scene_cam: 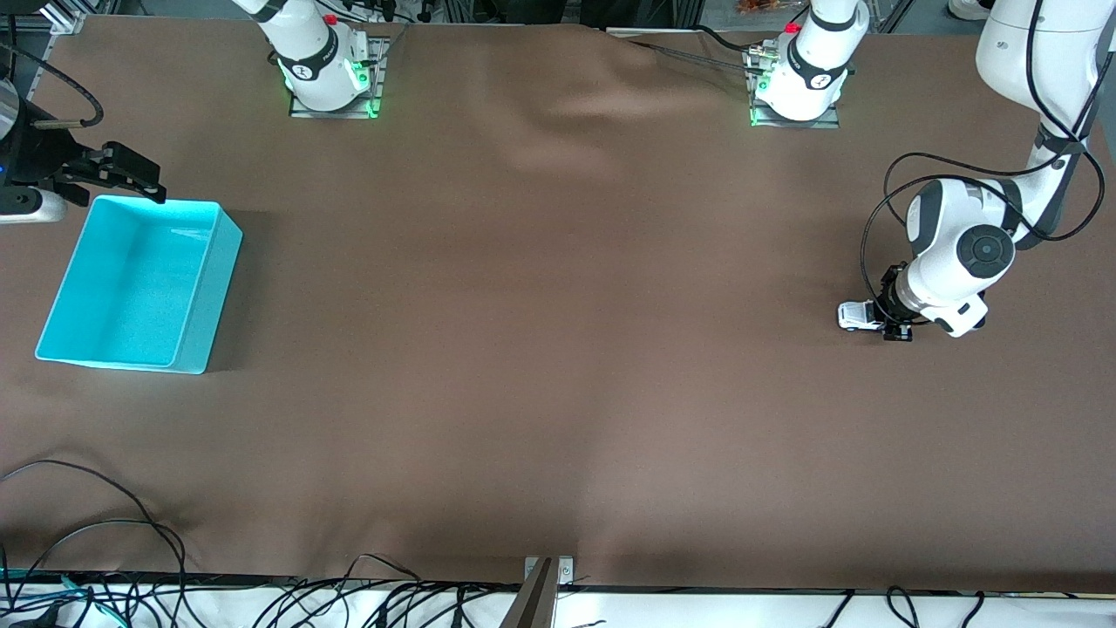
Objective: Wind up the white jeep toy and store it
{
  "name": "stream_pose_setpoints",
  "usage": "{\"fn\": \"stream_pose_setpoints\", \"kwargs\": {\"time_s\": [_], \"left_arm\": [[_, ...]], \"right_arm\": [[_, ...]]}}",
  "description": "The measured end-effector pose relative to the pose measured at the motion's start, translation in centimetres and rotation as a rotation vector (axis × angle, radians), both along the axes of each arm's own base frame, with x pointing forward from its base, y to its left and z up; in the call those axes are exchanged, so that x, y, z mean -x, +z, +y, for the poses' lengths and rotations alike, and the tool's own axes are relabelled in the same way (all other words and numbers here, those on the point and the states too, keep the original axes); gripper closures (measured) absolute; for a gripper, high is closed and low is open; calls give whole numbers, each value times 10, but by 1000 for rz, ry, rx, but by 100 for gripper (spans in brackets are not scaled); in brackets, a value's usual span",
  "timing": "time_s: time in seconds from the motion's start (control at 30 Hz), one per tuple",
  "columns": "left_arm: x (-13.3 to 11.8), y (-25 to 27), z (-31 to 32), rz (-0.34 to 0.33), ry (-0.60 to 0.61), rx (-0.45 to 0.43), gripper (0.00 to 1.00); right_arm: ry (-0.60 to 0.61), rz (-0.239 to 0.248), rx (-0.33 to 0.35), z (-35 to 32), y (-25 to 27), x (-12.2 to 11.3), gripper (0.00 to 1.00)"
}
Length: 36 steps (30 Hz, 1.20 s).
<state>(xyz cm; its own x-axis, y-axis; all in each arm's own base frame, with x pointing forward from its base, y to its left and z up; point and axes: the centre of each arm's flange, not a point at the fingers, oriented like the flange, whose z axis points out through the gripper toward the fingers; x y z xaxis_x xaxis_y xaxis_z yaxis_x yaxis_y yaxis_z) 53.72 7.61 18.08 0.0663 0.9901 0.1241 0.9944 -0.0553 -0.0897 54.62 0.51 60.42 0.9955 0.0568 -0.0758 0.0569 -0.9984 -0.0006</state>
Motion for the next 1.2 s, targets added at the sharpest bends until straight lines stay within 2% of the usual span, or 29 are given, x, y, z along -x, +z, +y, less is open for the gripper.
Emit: {"fn": "stream_pose_setpoints", "kwargs": {"time_s": [0.1, 0.13, 0.23, 0.53, 0.8, 1.2], "left_arm": [[1, -4, 3, 6, 6, 1, 22], [1, -4, 6, 5, 10, 0, 13], [-3, 2, 16, -8, 22, -4, 1], [-17, 50, 46, 39, -35, -26, 0], [-28, 115, 44, 16, -127, -46, 0], [-64, 215, 28, 40, -356, -61, 0]], "right_arm": [[0, 0, 0, 0, 0, 0, 0], [0, 0, 0, 0, 0, 0, 0], [0, 0, 0, 0, 0, 0, 0], [0, 0, 0, 0, 0, 0, 0], [0, 0, 0, 0, 0, 0, 0], [0, 0, 0, 0, 0, 0, 0]]}}
